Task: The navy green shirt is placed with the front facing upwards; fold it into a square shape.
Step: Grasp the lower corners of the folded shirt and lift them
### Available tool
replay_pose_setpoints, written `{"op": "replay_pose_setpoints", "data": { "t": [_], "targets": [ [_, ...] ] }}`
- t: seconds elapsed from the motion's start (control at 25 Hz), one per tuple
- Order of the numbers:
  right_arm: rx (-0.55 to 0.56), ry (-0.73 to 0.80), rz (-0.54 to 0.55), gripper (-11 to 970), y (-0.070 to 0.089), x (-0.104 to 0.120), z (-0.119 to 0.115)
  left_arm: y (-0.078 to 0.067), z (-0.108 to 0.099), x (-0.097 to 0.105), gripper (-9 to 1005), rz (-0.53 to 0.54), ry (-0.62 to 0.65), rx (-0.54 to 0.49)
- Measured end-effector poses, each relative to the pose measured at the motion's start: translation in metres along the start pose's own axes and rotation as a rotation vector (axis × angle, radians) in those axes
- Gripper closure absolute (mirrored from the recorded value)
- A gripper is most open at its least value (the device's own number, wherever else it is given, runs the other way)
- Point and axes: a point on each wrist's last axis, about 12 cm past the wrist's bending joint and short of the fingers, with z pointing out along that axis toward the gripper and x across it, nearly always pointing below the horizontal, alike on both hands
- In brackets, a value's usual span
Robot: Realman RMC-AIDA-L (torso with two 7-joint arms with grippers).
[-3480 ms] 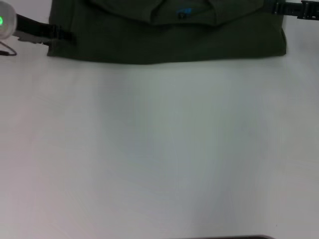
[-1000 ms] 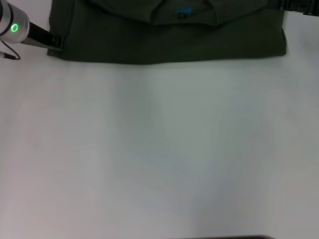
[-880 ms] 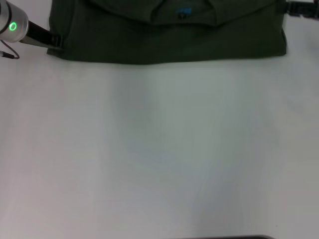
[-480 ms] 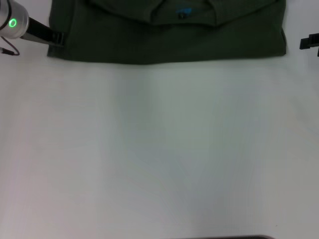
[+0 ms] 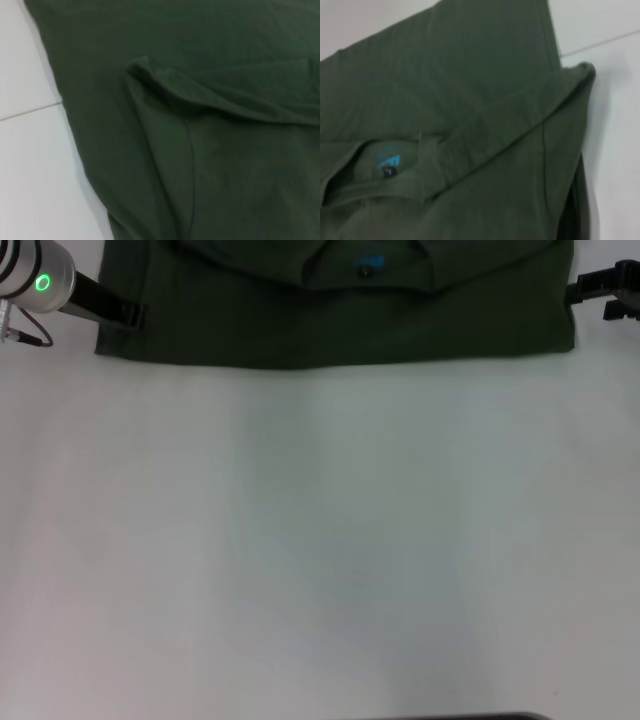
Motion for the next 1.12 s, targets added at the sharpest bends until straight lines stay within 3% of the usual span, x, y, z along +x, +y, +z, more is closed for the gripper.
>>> {"op": "replay_pose_setpoints", "data": {
  "t": [0.52, 1.12],
  "targets": [
    [0.048, -0.003, -0.009, 279, 0.003, 0.015, 0.028, -0.003, 0.000, -0.002, 947, 0.011, -0.003, 0.004],
    [0.043, -0.001, -0.025, 283, 0.016, 0.017, 0.042, -0.004, 0.001, -0.002, 946, 0.015, 0.000, 0.006]
  ]
}}
